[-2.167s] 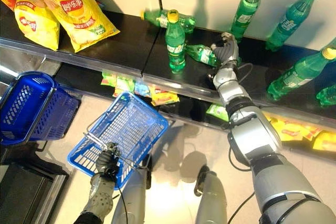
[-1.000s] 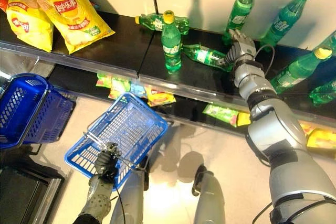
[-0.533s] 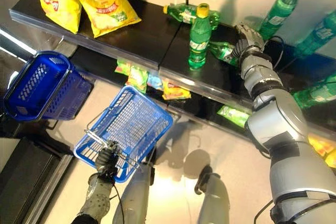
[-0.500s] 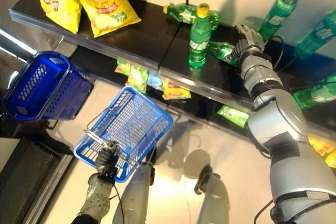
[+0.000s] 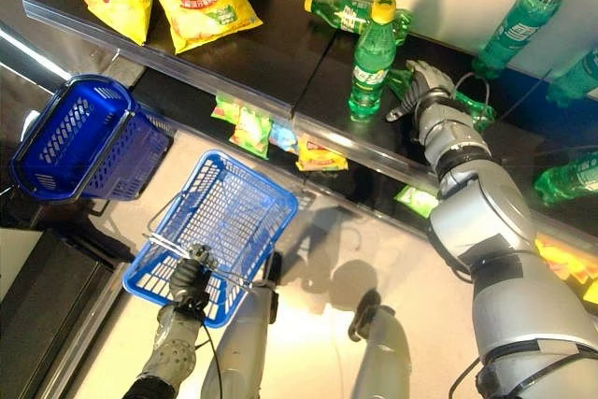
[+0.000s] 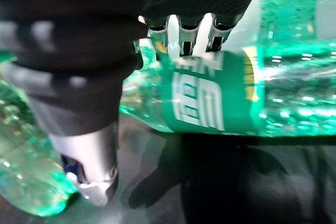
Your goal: Pick up the snacks into the basket
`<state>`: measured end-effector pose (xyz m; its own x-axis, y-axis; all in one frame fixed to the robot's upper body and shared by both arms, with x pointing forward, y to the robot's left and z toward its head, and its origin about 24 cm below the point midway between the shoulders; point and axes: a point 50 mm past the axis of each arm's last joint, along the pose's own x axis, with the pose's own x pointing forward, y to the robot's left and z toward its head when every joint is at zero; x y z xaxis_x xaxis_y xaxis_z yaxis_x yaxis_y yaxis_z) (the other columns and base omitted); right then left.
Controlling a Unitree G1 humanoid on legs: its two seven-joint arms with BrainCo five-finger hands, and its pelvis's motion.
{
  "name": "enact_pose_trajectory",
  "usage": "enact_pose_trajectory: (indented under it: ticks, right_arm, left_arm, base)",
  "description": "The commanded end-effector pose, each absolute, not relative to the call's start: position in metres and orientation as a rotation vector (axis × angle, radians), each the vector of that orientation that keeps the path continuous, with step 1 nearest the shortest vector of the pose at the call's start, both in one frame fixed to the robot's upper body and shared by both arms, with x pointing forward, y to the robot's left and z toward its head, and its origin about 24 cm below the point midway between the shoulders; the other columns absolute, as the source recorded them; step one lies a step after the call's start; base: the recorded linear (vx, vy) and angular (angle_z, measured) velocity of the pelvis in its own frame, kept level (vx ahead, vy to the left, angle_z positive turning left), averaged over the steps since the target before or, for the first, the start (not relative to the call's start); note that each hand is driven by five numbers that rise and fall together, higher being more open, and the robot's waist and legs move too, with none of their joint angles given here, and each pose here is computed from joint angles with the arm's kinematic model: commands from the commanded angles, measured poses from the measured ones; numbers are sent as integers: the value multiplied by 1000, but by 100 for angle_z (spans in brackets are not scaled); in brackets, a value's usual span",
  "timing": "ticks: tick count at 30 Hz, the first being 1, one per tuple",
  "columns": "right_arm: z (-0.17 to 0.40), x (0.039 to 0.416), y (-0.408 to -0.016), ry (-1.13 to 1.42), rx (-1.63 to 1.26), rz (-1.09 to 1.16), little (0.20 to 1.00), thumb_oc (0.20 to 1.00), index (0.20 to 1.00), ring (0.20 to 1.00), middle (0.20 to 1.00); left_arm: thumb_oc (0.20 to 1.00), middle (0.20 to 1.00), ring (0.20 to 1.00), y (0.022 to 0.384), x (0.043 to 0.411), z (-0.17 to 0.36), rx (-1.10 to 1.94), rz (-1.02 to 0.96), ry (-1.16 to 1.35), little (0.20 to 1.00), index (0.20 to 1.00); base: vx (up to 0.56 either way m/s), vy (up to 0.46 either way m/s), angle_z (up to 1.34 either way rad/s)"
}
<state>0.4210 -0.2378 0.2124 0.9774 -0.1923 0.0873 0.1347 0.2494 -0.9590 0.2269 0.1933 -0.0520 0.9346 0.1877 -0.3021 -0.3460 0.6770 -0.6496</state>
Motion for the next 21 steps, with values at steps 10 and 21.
enact_pose_trajectory:
  ticks: [10, 21]
  right_arm:
    - [240, 407, -286, 183, -1469, -396, 1000, 1000, 1000, 1000, 1000]
    - [236, 401, -301, 232, -1512, -410, 1000, 1000, 1000, 1000, 1000]
  left_arm:
    - [200, 200, 200, 195, 229, -33, -715, 188, 139, 200, 200]
    - [200, 200, 200, 194, 230, -30, -716, 169, 130, 200, 200]
  base:
    - [0, 0, 0]
    - [0, 0, 0]
